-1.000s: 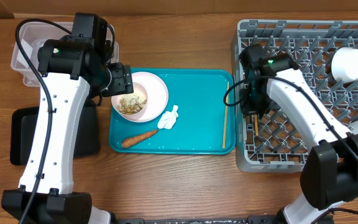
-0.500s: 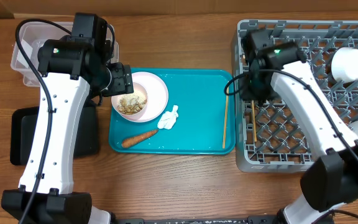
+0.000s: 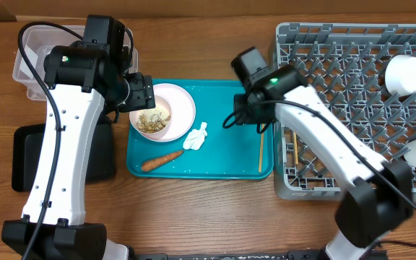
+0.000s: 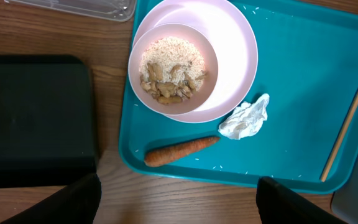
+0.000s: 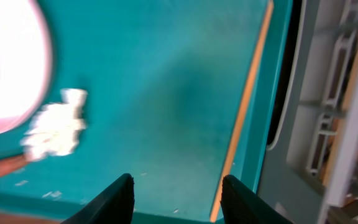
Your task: Sort waste into correct bins and load items into the dishwasher
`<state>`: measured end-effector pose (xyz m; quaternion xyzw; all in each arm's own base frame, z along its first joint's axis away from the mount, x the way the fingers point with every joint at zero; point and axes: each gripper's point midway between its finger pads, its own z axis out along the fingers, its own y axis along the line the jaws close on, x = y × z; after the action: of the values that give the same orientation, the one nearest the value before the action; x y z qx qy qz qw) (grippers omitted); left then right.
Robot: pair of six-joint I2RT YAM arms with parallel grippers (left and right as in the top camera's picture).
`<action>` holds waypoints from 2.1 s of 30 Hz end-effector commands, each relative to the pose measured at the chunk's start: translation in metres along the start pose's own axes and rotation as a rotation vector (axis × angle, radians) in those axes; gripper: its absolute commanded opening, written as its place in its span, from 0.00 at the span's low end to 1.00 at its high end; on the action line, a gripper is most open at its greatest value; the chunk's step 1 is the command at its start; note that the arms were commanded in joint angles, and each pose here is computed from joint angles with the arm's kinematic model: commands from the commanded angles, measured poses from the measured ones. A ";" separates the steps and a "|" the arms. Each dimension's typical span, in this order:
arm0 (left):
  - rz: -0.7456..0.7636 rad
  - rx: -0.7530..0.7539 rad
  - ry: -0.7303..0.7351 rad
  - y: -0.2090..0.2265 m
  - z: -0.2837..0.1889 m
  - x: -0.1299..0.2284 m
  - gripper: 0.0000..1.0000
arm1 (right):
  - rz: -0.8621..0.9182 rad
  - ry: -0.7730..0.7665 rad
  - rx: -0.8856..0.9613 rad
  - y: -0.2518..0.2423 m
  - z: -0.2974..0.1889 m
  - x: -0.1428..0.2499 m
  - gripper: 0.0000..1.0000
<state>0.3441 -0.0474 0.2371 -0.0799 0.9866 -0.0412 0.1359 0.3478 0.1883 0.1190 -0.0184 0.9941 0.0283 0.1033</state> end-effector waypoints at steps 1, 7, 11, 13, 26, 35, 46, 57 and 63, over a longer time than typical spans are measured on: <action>0.002 -0.004 -0.004 -0.001 0.000 -0.001 0.82 | 0.081 0.069 0.129 -0.023 0.039 0.015 0.47; 0.002 -0.004 -0.004 -0.001 0.000 -0.001 0.82 | 0.109 0.152 0.206 -0.033 0.077 0.032 0.48; 0.003 -0.004 -0.004 -0.001 0.000 -0.001 0.82 | 0.123 0.189 0.230 -0.036 0.091 0.038 0.47; 0.003 -0.005 -0.003 -0.001 0.000 -0.001 0.82 | 0.120 0.208 0.242 -0.037 0.098 0.042 0.48; 0.003 -0.004 -0.004 -0.001 0.000 -0.001 0.82 | 0.123 0.272 0.246 -0.047 0.127 0.075 0.41; 0.003 -0.005 -0.003 -0.001 0.000 -0.001 0.82 | 0.134 0.296 0.157 -0.029 0.129 0.077 0.25; 0.003 -0.005 -0.003 -0.001 0.000 -0.001 0.82 | 0.140 0.293 0.122 -0.022 0.129 0.075 0.04; 0.002 -0.004 -0.004 -0.001 0.000 -0.001 0.82 | 0.006 0.032 -0.026 0.001 0.009 0.002 0.04; 0.003 -0.004 -0.004 -0.001 0.000 -0.001 0.82 | -0.046 -0.156 -0.008 -0.029 -0.058 -0.029 0.04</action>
<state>0.3439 -0.0474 0.2372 -0.0799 0.9866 -0.0412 0.1359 0.3532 0.1812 0.1321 -0.0172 0.9927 0.0422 0.1117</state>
